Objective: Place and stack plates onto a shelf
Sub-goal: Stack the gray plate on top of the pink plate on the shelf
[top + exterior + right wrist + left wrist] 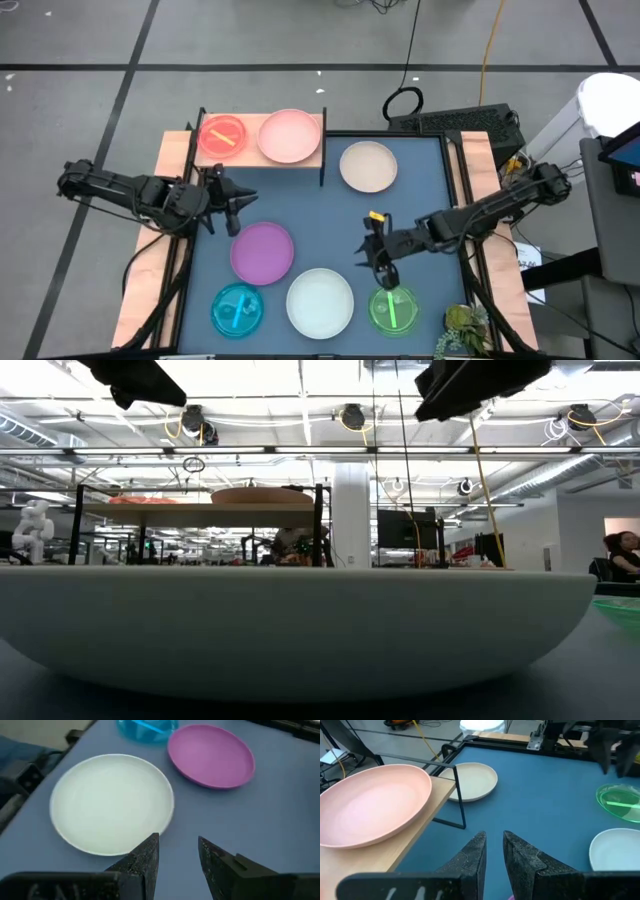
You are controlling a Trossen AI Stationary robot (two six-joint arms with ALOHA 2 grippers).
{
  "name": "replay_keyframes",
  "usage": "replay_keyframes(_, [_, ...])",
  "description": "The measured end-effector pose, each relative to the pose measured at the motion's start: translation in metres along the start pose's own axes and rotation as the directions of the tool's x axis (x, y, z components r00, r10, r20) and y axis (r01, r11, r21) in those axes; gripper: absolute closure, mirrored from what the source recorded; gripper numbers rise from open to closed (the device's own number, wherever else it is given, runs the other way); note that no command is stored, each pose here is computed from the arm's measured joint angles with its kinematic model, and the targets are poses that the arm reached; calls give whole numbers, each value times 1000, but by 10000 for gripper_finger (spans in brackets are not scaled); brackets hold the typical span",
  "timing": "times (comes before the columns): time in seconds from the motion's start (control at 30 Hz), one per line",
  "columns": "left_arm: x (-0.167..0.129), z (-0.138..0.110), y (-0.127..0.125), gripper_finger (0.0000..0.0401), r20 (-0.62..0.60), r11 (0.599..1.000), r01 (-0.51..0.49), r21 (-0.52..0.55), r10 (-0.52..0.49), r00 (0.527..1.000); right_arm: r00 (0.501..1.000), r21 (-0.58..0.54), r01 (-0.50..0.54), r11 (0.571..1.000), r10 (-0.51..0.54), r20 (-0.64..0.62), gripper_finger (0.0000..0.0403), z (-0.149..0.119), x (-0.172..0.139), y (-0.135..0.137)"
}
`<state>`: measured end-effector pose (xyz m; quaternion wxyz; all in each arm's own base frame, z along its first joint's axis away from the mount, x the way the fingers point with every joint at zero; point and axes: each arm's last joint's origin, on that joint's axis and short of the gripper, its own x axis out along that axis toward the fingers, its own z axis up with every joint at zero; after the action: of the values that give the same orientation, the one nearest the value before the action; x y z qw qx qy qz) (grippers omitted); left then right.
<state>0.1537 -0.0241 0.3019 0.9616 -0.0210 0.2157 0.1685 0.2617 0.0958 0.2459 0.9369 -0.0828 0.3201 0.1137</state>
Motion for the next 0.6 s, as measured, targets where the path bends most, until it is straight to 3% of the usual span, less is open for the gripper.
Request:
replay_keyframes(0.3, [12,-4,-8,329,-58,1000,13,-6,-14,998,999,-38,-45,998,45,7,284,0,2,17])
replay_keyframes(0.6, [22,-9,-21,329,-110,999,36,41,-31,993,991,-69,-123,990,119,-68,284,-13,35,34])
